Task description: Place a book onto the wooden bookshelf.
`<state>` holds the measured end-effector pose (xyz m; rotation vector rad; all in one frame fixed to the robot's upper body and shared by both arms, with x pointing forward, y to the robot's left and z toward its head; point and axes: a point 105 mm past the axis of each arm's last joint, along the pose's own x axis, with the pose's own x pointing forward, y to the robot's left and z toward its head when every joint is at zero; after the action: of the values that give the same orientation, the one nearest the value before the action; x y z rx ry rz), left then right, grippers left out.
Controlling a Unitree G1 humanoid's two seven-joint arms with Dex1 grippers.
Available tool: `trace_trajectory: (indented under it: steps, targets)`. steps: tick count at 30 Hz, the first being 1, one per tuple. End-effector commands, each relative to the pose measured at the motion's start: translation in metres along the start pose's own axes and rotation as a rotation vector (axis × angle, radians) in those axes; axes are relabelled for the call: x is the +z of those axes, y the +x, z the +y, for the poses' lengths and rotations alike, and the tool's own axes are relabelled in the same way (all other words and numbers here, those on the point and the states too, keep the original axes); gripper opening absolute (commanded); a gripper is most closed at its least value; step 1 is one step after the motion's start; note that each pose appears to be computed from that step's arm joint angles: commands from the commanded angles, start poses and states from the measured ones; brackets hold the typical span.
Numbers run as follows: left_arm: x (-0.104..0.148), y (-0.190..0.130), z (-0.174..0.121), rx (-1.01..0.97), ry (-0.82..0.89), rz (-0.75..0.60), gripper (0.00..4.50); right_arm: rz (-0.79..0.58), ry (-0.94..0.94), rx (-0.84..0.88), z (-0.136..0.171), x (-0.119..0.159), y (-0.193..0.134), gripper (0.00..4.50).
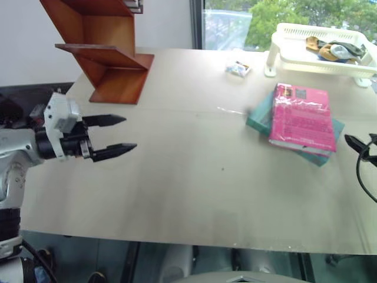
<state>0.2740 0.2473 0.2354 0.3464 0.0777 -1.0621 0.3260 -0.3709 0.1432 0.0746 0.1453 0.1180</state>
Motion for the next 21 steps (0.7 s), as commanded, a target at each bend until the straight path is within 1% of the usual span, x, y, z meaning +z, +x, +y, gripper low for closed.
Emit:
trace_trajectory:
  steps: [1,5,7,10,14,18,21]
  targets:
    - [0.025,-0.007,-0.005,-0.064,0.045,-0.05,4.44,-0.074,0.011,0.0,-0.001,0.024,0.01,4.5]
    - [0.029,-0.006,-0.009,-0.116,0.045,-0.044,4.44,-0.1,0.06,-0.008,0.0,0.031,0.026,4.5]
    - [0.033,-0.007,-0.012,-0.149,0.0,-0.07,4.44,-0.118,0.117,-0.02,-0.001,0.033,0.034,4.5]
    - [0.032,-0.008,-0.015,-0.184,-0.03,-0.062,4.44,-0.156,0.22,-0.028,-0.001,0.038,0.045,4.5]
    - [0.029,-0.008,-0.014,-0.187,-0.024,-0.051,4.44,-0.147,0.285,-0.089,-0.006,0.033,0.059,4.5]
    - [0.025,-0.009,-0.011,-0.178,-0.009,-0.032,4.44,-0.132,0.295,-0.145,-0.008,0.028,0.068,4.5]
    - [0.025,-0.011,-0.01,-0.17,-0.001,-0.027,4.44,-0.108,0.3,-0.157,-0.006,0.022,0.073,4.5]
